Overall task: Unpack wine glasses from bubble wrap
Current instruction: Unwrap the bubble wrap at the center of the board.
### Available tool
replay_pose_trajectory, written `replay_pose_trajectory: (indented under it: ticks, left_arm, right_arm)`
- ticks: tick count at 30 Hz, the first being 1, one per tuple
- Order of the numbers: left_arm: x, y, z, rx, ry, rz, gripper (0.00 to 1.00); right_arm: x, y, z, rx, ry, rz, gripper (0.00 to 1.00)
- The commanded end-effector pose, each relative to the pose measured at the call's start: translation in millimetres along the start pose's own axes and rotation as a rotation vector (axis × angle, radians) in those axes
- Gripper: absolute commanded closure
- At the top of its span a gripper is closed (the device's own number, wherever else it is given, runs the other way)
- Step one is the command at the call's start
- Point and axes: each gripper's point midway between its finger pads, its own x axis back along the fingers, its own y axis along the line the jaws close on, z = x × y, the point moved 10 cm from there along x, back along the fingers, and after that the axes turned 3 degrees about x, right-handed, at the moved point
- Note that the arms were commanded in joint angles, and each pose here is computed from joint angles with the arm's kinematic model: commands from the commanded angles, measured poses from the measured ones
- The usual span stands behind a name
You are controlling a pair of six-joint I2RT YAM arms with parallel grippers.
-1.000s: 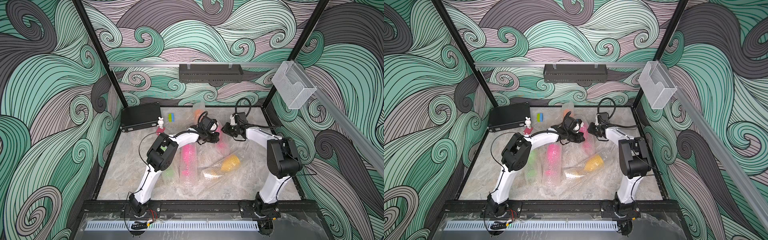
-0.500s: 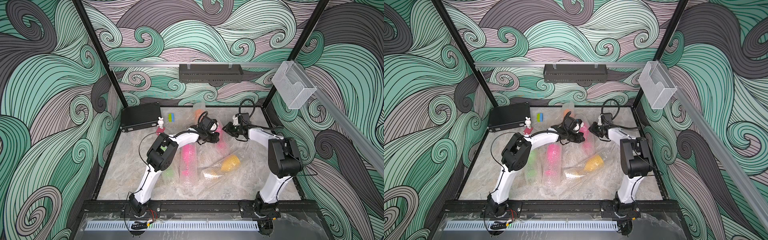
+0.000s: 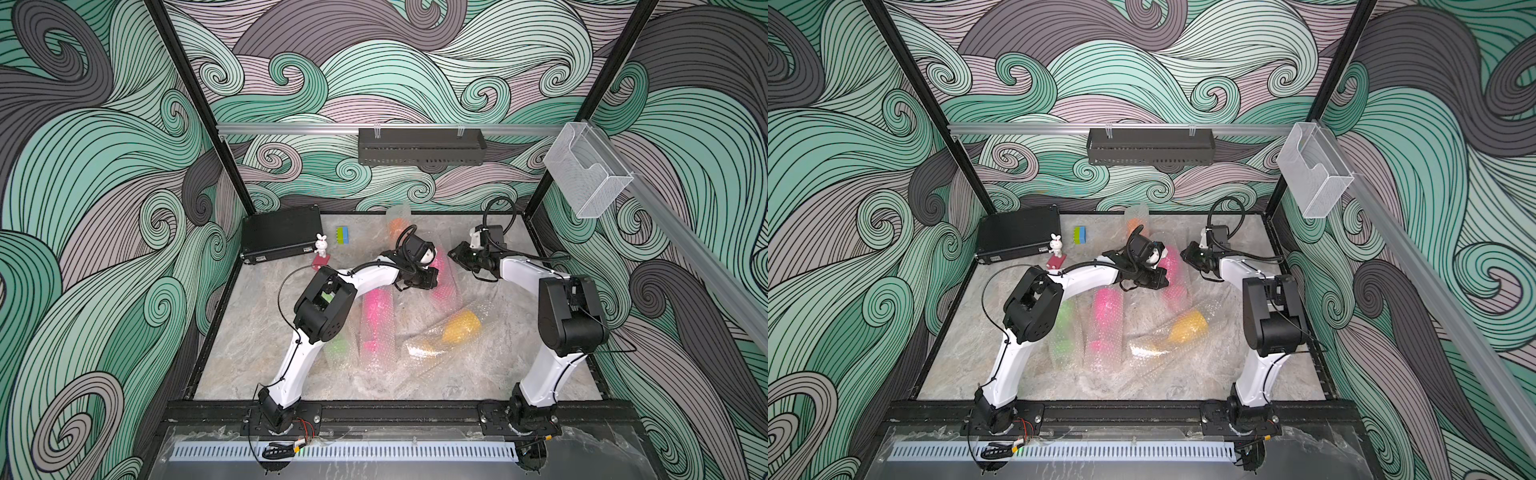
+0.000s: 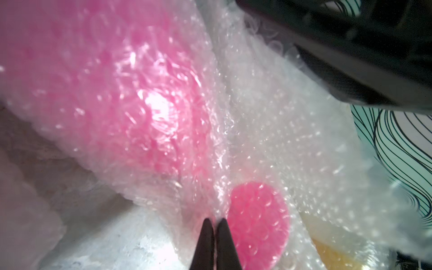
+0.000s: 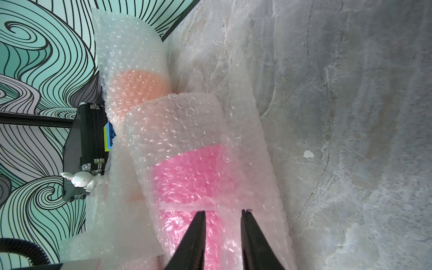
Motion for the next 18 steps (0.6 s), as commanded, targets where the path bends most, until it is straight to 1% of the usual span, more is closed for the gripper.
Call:
replay_pose_trajectory:
  ticks: [1, 9, 13, 15, 18]
  left_arm:
    - [13.4, -18.2, -10.5, -0.040, -0.013, 0.035, 1.00]
    - [15.4, -17.2, -14.3, -0.036, -0.026, 0.037, 1.00]
    - [17.3, -16.7, -17.1, -0.036, -0.033, 0.039, 1.00]
    - [17.3, -16.1, -17.7, -0.035, -0.034, 0.039, 1.00]
    - [17.2, -14.1, -17.8, -0.030, -0.031, 0.035, 1.00]
  right_arm:
    - [4.3, -2.0, 3.5, 0.032, -0.023, 0.016, 0.70]
    - [4.8, -5.0, 12.2, 0.071, -0.001, 0.037, 0.68]
    - [6.8, -9.1, 18.1, 0.104, 0.010, 0.078, 0.66]
    - [10.8, -9.5, 19.4, 0.123, 0.013, 0.088, 0.64]
    - [18.0, -9.7, 21.1, 0.148, 0.002, 0.109, 0.55]
